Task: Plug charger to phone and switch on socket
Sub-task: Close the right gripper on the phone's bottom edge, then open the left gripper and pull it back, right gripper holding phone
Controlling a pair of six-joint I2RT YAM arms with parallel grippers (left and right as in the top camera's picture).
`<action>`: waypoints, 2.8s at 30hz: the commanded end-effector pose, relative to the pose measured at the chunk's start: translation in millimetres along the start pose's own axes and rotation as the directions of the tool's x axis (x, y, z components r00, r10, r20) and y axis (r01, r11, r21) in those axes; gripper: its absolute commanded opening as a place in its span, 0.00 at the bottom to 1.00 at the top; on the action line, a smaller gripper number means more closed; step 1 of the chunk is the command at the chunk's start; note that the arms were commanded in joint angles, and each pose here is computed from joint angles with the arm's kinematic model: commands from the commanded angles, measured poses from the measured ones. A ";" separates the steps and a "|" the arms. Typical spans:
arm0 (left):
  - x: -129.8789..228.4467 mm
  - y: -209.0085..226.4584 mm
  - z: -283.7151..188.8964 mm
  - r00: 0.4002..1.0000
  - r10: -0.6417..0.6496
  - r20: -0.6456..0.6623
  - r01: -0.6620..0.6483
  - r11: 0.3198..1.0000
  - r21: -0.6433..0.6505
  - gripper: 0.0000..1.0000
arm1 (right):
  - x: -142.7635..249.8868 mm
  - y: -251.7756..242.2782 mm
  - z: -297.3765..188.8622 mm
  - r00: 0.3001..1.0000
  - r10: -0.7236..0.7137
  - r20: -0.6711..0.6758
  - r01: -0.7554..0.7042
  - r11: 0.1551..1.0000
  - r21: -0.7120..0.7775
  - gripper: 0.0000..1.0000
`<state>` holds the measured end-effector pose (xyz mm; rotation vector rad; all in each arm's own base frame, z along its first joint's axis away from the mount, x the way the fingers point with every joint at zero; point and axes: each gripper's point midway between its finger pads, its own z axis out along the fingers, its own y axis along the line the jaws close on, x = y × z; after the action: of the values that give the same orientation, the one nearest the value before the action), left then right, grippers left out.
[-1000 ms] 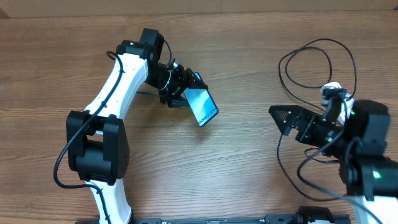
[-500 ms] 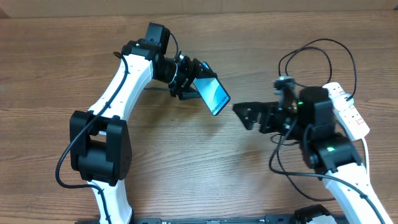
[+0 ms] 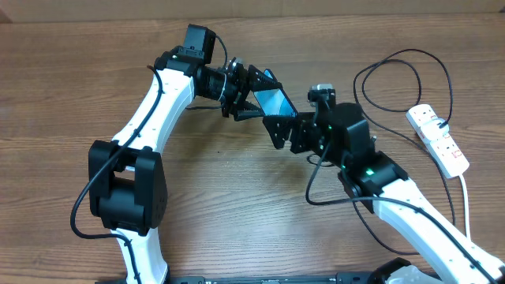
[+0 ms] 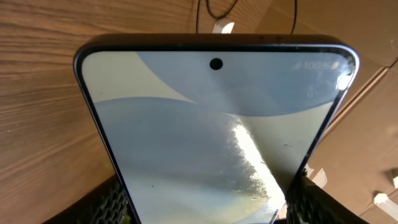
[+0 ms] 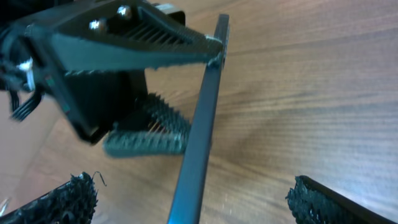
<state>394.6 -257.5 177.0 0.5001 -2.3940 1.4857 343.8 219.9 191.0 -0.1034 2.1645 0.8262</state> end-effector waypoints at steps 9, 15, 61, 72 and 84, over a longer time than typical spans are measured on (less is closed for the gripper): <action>2.3 -26.8 1.2 1.000 -0.026 -0.017 0.027 0.998 0.065 0.48 | -12.9 -5.8 23.1 0.997 -0.008 0.075 0.007 1.000 0.019 0.88; 0.6 -24.7 3.7 1.000 -0.029 -0.001 0.029 0.998 0.049 0.48 | -25.5 1.8 22.0 0.992 -0.019 0.126 0.020 1.000 -0.010 0.81; -3.2 -25.0 6.1 1.000 0.008 0.025 -0.009 0.999 0.039 0.63 | -20.6 23.5 22.5 0.993 0.096 0.074 -0.085 0.986 -0.143 0.04; -46.0 -64.7 -55.5 0.888 0.379 0.260 -0.413 0.907 0.088 1.00 | -9.5 38.5 13.4 0.862 0.479 -0.165 -0.506 0.825 -0.250 0.04; 22.4 -4.7 -195.7 0.691 0.517 0.505 -0.240 0.823 -0.515 1.00 | 89.7 32.0 -25.6 0.558 0.549 -0.622 -0.701 0.713 0.000 0.04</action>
<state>406.4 -132.1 242.4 0.4735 -3.0356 1.3769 284.5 240.6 146.2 0.5161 2.6308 1.5551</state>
